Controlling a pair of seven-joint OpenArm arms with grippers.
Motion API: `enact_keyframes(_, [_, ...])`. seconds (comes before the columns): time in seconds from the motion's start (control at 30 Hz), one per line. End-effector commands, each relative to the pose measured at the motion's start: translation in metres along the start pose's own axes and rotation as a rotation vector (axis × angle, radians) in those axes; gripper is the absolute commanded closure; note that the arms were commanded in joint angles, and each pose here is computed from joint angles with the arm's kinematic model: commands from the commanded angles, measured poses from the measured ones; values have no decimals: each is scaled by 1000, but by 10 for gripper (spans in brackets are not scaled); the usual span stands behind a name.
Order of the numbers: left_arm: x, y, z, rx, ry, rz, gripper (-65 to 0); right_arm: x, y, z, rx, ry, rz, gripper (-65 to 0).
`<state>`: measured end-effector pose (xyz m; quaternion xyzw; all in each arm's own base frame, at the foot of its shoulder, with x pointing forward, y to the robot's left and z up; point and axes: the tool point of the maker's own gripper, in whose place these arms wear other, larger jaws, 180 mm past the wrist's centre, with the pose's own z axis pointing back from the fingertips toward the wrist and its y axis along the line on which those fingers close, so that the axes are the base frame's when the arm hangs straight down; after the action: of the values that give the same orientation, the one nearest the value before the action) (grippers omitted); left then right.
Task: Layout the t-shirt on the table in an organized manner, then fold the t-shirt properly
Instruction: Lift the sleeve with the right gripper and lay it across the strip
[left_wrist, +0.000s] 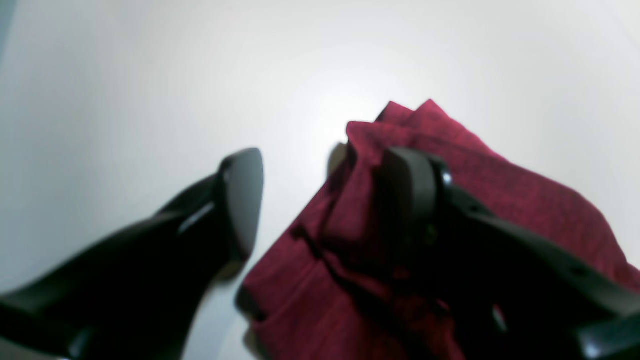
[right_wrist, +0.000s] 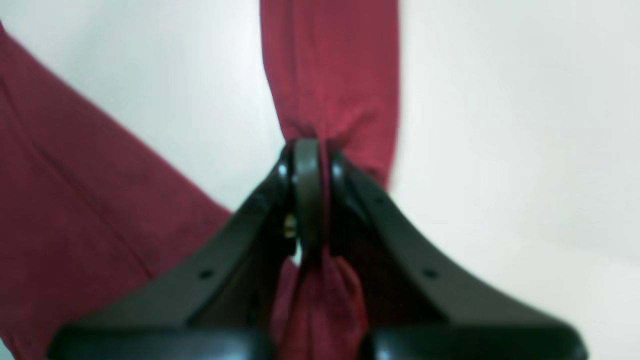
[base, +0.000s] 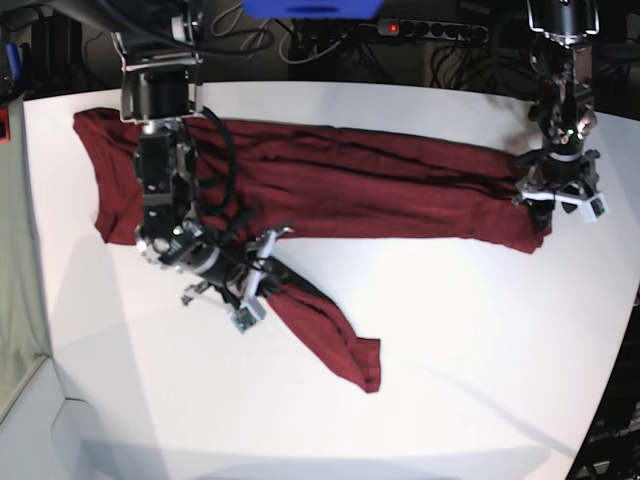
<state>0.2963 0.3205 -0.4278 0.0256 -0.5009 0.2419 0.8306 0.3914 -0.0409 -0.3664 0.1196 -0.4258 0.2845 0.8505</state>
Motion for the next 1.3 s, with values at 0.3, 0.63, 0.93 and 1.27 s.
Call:
enact_keyframes(0.3, [-5, 1, 0, 6, 36, 2, -368, 57, 30, 51, -30, -126, 129, 0])
enact_keyframes(0.63, [0, -1, -2, 3, 26, 6, -370, 36, 143, 83, 172, -121, 255, 0])
enact_keyframes(0.93, [-1, -2, -2, 0, 27, 4, -370, 26, 182, 84, 268, -105, 278, 0])
enact_keyframes(1.27, [0, 0, -2, 5, 25, 8, -371, 13, 197, 74, 320, -60, 298, -44])
